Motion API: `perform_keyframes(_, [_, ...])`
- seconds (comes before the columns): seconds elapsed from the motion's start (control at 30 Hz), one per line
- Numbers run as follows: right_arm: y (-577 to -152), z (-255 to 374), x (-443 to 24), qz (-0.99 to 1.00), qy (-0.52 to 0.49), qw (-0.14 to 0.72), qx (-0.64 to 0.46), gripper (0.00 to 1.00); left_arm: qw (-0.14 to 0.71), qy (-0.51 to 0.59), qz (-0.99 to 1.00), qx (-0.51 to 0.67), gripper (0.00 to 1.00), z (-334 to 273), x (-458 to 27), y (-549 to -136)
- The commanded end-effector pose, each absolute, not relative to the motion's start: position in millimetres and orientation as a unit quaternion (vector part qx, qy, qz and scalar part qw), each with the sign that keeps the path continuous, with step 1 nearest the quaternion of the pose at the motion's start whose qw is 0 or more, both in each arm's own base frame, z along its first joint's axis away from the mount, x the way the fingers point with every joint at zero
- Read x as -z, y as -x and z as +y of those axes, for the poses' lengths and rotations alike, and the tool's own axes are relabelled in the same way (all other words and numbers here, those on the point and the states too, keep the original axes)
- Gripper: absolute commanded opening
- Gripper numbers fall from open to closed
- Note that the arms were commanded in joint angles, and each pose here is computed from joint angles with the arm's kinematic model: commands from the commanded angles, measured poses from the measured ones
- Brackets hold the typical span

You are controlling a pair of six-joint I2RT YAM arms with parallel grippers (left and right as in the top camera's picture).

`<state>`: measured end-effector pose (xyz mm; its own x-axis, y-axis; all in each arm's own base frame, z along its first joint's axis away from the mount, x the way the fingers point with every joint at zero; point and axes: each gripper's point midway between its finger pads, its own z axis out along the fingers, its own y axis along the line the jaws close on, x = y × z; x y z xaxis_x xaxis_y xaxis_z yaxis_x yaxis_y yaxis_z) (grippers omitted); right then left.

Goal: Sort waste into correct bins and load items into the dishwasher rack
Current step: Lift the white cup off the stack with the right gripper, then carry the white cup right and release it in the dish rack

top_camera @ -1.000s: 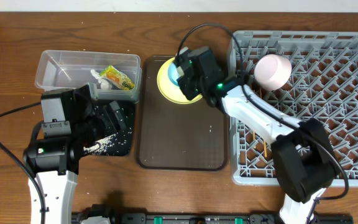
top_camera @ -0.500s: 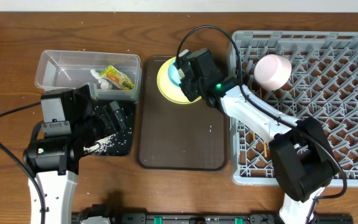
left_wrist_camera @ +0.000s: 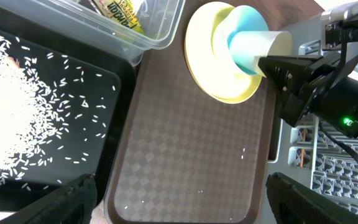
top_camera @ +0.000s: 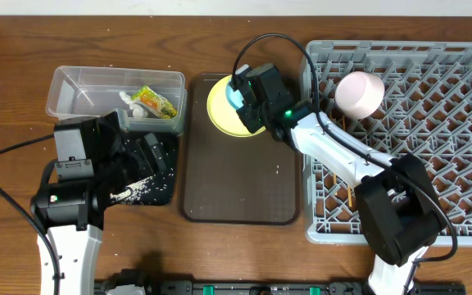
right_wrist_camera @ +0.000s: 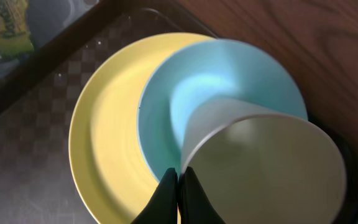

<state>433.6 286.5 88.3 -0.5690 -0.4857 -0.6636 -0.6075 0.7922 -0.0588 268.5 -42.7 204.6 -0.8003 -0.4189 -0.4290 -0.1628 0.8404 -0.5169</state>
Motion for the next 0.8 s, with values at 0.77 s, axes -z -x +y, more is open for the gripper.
perform_keyframes(0.77, [-323.2,201.3,-277.5,0.871,0.253,0.354,-0.228,0.01,0.278,0.155,0.920,0.229,0.90,-40.7,-205.9,-269.2])
